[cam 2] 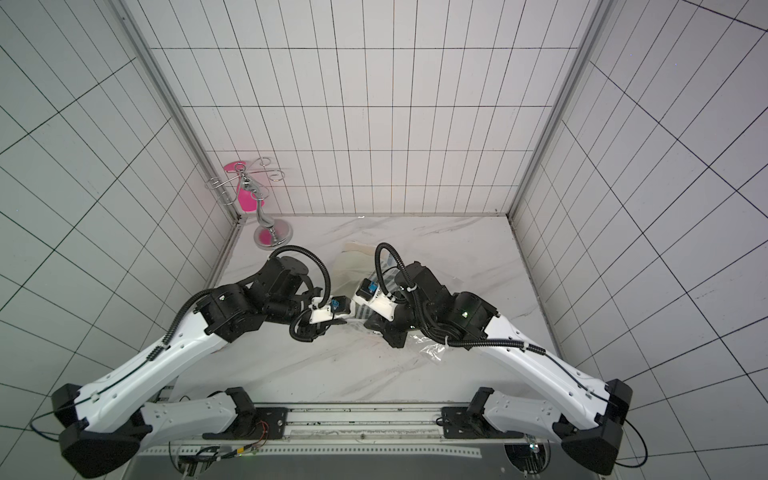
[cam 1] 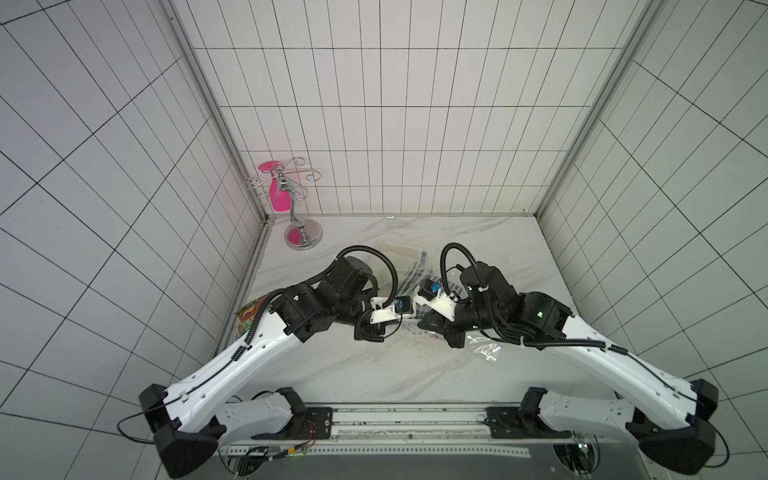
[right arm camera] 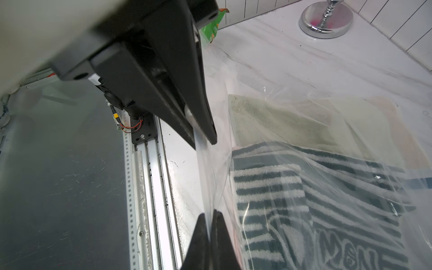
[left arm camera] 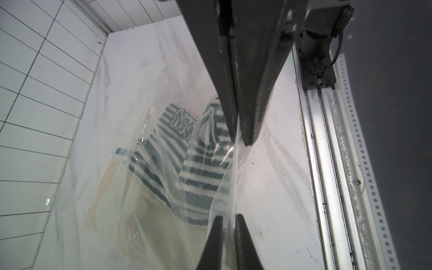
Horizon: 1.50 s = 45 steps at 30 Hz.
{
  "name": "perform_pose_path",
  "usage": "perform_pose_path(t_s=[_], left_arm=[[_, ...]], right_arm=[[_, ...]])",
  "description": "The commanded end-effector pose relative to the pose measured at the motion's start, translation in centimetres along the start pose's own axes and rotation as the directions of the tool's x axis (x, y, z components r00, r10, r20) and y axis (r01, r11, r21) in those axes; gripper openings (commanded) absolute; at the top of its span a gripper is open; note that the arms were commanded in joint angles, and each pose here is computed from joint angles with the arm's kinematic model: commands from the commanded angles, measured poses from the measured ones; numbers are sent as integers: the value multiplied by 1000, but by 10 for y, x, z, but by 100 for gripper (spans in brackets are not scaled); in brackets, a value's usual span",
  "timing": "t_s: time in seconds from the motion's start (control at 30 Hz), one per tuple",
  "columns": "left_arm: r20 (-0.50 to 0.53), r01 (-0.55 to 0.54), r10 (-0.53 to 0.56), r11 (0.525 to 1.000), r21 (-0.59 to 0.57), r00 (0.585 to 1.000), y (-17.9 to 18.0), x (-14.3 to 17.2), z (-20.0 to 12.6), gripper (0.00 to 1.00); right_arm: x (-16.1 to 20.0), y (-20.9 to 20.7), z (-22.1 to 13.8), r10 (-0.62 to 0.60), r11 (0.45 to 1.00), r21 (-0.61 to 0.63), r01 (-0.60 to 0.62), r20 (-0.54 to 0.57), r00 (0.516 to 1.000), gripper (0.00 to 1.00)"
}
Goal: Place the folded towel into the vacuum bag
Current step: Close the vacuum bag at the center of the board.
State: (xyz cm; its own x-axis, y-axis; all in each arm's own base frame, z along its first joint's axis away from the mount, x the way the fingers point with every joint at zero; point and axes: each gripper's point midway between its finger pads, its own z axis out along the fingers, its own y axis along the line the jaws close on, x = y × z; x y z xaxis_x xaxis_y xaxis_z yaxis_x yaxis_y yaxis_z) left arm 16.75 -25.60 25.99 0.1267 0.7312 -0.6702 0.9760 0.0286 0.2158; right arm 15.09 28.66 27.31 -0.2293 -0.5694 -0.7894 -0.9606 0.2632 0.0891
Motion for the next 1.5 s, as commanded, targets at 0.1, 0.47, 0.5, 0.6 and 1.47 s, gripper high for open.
perform_pose_path(t_s=[0.1, 0.47, 0.5, 0.6, 1.47], left_arm=[[-563, 188, -203, 979, -85, 801, -24, 139, -19, 7], [-620, 163, -196, 980, -110, 760, -28, 163, -22, 7], [-619, 165, -198, 980, -111, 760, -27, 163, -21, 6], [-620, 177, -204, 979, -105, 757, -29, 162, -22, 6], [-646, 205, -241, 970, -132, 724, -56, 183, -45, 6]], right_arm=[[13, 12, -40, -9, 1000, -28, 9, 28, 1000, 0], [6, -10, -77, 68, 996, 49, -73, 100, 993, 0], [8, -12, -79, 70, 995, 62, -76, 97, 993, 0], [13, -19, -86, 82, 989, 118, -91, 80, 993, 0], [14, -72, -107, 257, 910, 309, -275, 98, 961, 0]])
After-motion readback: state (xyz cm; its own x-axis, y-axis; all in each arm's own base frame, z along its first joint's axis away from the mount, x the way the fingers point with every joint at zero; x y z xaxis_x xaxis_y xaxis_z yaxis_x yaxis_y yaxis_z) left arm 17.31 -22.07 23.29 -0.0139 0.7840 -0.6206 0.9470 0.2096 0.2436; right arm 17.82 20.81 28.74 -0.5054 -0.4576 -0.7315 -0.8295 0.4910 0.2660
